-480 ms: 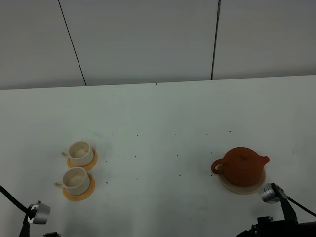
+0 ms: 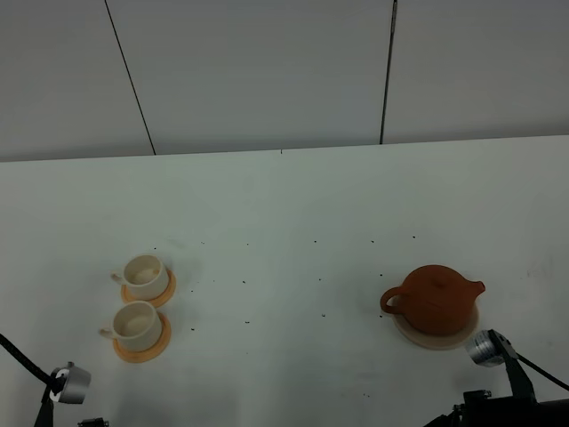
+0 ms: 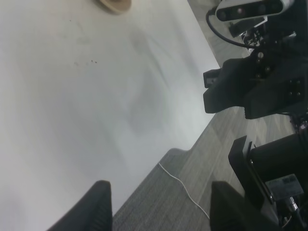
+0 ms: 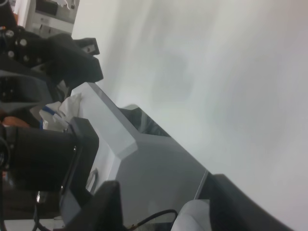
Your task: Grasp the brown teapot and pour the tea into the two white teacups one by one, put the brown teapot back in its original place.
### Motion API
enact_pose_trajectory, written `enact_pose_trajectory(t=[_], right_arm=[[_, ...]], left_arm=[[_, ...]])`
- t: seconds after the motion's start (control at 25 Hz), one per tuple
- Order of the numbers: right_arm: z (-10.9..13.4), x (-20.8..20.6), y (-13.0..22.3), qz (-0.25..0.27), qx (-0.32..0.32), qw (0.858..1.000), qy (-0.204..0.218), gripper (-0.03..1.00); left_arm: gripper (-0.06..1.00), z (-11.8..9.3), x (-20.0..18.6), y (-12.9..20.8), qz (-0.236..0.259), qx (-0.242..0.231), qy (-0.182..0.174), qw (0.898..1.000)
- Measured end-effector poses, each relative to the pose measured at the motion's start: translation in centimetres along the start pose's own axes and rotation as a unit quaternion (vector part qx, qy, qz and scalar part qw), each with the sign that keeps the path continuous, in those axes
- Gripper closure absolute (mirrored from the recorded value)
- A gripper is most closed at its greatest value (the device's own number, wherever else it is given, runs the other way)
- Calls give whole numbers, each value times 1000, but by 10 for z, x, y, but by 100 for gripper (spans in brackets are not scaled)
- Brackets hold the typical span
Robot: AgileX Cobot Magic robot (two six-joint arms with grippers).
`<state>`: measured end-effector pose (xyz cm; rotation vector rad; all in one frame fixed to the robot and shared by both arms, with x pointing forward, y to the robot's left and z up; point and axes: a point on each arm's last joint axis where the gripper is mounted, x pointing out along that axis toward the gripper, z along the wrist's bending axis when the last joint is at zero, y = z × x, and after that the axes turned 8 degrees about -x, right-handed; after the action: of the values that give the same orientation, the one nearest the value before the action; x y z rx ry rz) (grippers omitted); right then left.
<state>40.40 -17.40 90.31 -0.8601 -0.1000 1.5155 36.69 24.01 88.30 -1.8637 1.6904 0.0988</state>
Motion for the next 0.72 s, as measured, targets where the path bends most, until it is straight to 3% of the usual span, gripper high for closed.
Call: enact_pose_trajectory(t=[0.72], right_arm=[[0,0,0,0,0,1000,0,56]], left_arm=[[43,0,0,0,-1,0,1,1000]])
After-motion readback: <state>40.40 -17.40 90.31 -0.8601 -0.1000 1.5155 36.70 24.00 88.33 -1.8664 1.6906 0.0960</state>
